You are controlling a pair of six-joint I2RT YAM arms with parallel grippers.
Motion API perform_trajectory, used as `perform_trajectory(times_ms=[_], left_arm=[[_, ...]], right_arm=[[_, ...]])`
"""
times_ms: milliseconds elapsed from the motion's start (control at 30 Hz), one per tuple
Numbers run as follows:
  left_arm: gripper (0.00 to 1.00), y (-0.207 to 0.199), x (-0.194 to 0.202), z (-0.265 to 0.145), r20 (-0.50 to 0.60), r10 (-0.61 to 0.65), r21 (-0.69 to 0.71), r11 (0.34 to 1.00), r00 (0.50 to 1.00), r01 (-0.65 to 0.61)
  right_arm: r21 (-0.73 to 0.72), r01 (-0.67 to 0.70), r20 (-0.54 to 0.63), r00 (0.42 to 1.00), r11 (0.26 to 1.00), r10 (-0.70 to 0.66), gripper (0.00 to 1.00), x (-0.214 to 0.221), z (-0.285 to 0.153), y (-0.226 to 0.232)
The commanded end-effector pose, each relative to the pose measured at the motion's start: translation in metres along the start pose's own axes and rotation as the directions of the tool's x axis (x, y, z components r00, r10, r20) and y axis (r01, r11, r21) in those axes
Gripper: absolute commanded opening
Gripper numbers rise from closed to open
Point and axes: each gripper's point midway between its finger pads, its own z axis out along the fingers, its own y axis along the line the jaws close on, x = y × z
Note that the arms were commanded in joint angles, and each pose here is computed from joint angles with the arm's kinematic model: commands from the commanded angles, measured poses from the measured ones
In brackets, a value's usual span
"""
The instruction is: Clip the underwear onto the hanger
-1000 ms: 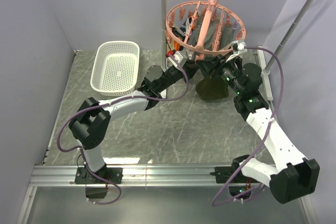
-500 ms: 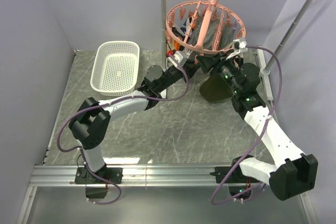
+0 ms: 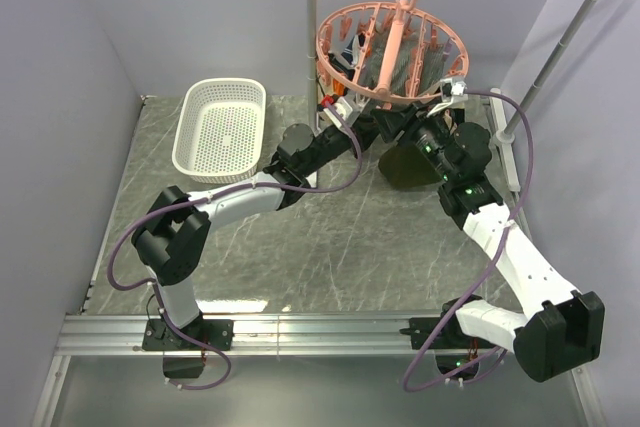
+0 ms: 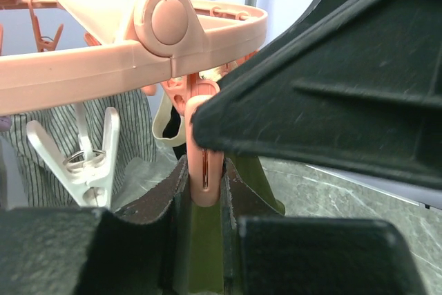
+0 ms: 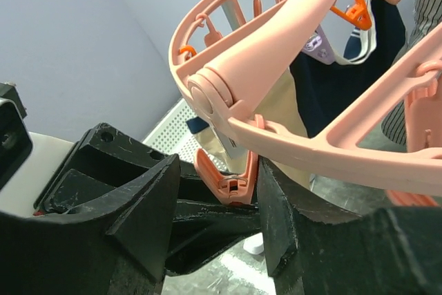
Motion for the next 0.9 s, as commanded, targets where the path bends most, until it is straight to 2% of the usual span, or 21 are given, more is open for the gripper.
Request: perform_trajectory(times_ms=[0, 133, 333, 367, 433, 533, 567, 633, 767, 867], left_arm=[[0.00, -0.018, -0.017, 0.008, 0.035, 0.002, 0.061, 0.998, 0.999, -0.004], [0.00, -0.019, -0.017, 0.008, 0.033, 0.004, 0.063, 0.998, 0.999, -0.006], [0.01, -0.024, -0.013, 0.009, 0.017, 0.013, 0.077, 0.997, 1.000, -0.014], [0.02, -0.025, -0.012, 0.009, 0.014, 0.012, 0.078, 0.997, 1.000, -0.013], [0.04, -0.025, -0.012, 0.008, 0.013, 0.012, 0.078, 0.997, 1.000, -0.013], [0.16, -0.026, -0.012, 0.005, 0.007, 0.010, 0.078, 0.997, 1.000, -0.011], [0.24, -0.026, -0.010, 0.002, -0.001, 0.006, 0.074, 0.997, 1.000, -0.006], [0.37, -0.027, -0.014, -0.002, 0.004, 0.004, 0.074, 0.997, 1.000, -0.004], [0.49, -0.027, -0.013, -0.008, -0.004, -0.002, 0.068, 0.998, 1.000, 0.002], [0.51, -0.021, -0.016, -0.008, 0.003, -0.002, 0.050, 0.999, 1.000, 0.002]], right_arm=[[-0.025, 0.025, 0.043, 0.999, 0.999, -0.024, 0.55, -0.010, 0.000, 0.009], [-0.016, 0.024, 0.055, 0.998, 1.000, -0.023, 0.53, -0.013, 0.002, 0.008], [-0.020, 0.004, 0.071, 0.997, 1.000, -0.003, 0.31, -0.022, 0.005, 0.011], [-0.017, 0.001, 0.072, 0.997, 1.000, 0.001, 0.25, -0.022, 0.005, 0.011], [-0.022, 0.000, 0.072, 0.997, 1.000, 0.002, 0.19, -0.022, 0.004, 0.012], [-0.021, 0.002, 0.067, 0.998, 1.000, -0.001, 0.09, -0.022, 0.004, 0.012], [-0.021, 0.003, 0.064, 0.998, 1.000, -0.002, 0.04, -0.022, 0.003, 0.012], [-0.026, 0.006, 0.060, 0.998, 1.000, -0.004, 0.00, -0.022, 0.002, 0.013], [-0.038, 0.007, 0.059, 0.998, 0.999, -0.004, 0.00, -0.022, 0.003, 0.015], [-0.047, 0.000, 0.059, 0.998, 0.999, 0.003, 0.00, -0.022, 0.003, 0.016]])
